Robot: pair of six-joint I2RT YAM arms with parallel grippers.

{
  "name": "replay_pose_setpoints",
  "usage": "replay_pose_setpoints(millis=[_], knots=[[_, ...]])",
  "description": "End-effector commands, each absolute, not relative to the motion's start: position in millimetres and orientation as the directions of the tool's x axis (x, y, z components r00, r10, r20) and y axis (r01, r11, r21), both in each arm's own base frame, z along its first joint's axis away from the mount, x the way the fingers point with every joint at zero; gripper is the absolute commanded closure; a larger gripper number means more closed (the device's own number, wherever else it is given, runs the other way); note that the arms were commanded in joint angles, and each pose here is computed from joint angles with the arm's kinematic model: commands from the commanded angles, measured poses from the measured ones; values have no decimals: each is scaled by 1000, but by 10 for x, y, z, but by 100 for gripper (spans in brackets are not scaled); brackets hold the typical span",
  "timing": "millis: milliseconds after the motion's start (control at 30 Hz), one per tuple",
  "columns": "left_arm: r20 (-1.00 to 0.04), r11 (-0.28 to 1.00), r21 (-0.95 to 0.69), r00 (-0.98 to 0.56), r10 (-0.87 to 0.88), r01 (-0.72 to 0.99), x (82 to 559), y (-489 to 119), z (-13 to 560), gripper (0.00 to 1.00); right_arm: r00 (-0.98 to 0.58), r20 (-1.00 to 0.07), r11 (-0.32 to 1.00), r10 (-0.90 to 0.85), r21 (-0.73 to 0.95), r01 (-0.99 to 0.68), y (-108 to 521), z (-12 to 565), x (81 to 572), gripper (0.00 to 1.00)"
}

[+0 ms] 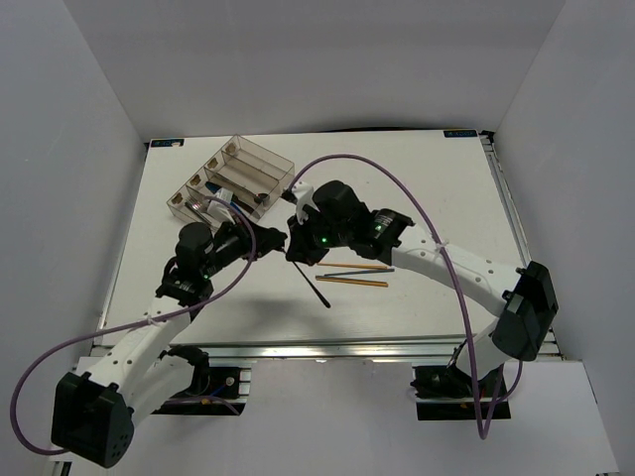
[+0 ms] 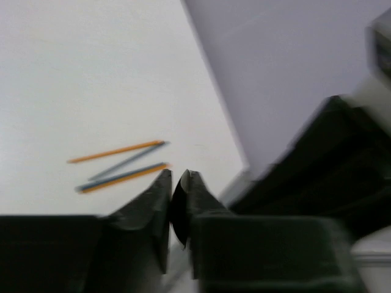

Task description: Sort the eating utensils into containers

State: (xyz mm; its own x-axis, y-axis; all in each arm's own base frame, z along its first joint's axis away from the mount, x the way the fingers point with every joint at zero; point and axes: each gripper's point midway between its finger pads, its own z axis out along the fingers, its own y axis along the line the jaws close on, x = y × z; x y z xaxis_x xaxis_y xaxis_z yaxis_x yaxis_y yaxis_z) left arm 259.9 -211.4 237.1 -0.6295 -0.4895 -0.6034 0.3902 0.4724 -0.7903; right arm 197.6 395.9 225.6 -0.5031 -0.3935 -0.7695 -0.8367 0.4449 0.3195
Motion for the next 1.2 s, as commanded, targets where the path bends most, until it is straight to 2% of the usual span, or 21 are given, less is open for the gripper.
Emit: replay_pose_setpoints(millis=[0, 33, 67, 133, 200, 233, 267, 333, 400, 467, 500, 567, 600, 667, 700, 733, 833, 867, 900, 1000, 1167], knots=[[-607, 480, -787, -627, -487, 388, 2654, -2159, 2357, 86, -461, -831, 404, -310, 324, -856, 4133, 2653, 2029, 100], [-610, 491, -783, -624, -489, 381, 2688, -2154, 2370, 95, -458, -837, 420, -300, 315, -851, 4128, 2670, 2067, 100], [-601, 528, -782, -629, -493, 333, 2734, -2113, 2279, 100, -454, -841, 435, -293, 306, -847, 4115, 2678, 2099, 100], [-603, 578, -766, -627, -494, 281, 2827, -2054, 2180, 100, -451, -852, 470, -267, 293, -832, 4066, 2743, 2158, 97], [-602, 622, -753, -605, -521, 214, 2939, -1965, 2147, 100, -453, -861, 539, -230, 275, -796, 3956, 2801, 2265, 70], [-600, 641, -746, -600, -529, 181, 3002, -1933, 2109, 100, -450, -866, 576, -215, 260, -775, 3890, 2816, 2329, 30], [-614, 674, -723, -590, -524, 154, 3064, -1884, 2154, 100, -451, -867, 598, -212, 250, -762, 3831, 2816, 2352, 11], [-649, 751, -658, -545, -531, 52, 3292, -1701, 2104, 100, -449, -874, 660, -185, 228, -716, 3628, 2859, 2448, 11], [-716, 818, -576, -475, -512, -13, 3541, -1493, 2312, 100, -451, -876, 708, -169, 210, -675, 3389, 2880, 2494, 11], [-740, 872, -485, -499, -451, -68, 3777, -1344, 2196, 100, -453, -876, 760, -164, 181, -624, 3157, 2856, 2543, 11], [-764, 876, -476, -455, -457, -78, 3962, -1271, 2449, 100, -439, -888, 779, -134, 179, -601, 3003, 2961, 2548, 11], [-771, 896, -416, -463, -437, -152, 4265, -1010, 2317, 100, -428, -897, 815, -108, 166, -555, 2725, 2993, 2542, 11], [-791, 891, -422, -411, -453, -171, 4465, -823, 2530, 100, -424, -900, 820, -104, 163, -549, 2655, 2996, 2522, 11], [-793, 908, -356, -442, -420, -222, 4742, -636, 2355, 100, -409, -908, 832, -89, 158, -532, 2470, 3007, 2467, 11], [-818, 903, -356, -387, -425, -239, 4943, -465, 2640, 100, -411, -907, 835, -90, 156, -527, 2413, 2992, 2439, 11], [-827, 902, -333, -375, -419, -273, 5046, -357, 2669, 100, -413, -906, 841, -91, 152, -520, 2357, 2971, 2418, 11], [-829, 906, -284, -393, -397, -314, 5369, -164, 2657, 100, -403, -910, 844, -101, 136, -519, 2209, 3049, 2324, 11], [-823, 909, -254, -420, -382, -329, 5483, -121, 2487, 100, -394, -914, 845, -96, 134, -518, 2158, 3100, 2295, 11], [-839, 905, -261, -385, -385, -336, 5595, -39, 2634, 100, -396, -913, 845, -100, 132, -518, 2122, 3106, 2267, 11], [-821, 904, -247, -420, -387, -349, 5790, 76, 2385, 100, -381, -920, 829, -91, 142, -541, 2083, 3180, 2176, 11], [-793, 900, -328, -435, -427, -287, 6011, -43, 2138, 100, -388, -916, 805, -103, 152, -573, 2064, 3172, 2062, 11]])
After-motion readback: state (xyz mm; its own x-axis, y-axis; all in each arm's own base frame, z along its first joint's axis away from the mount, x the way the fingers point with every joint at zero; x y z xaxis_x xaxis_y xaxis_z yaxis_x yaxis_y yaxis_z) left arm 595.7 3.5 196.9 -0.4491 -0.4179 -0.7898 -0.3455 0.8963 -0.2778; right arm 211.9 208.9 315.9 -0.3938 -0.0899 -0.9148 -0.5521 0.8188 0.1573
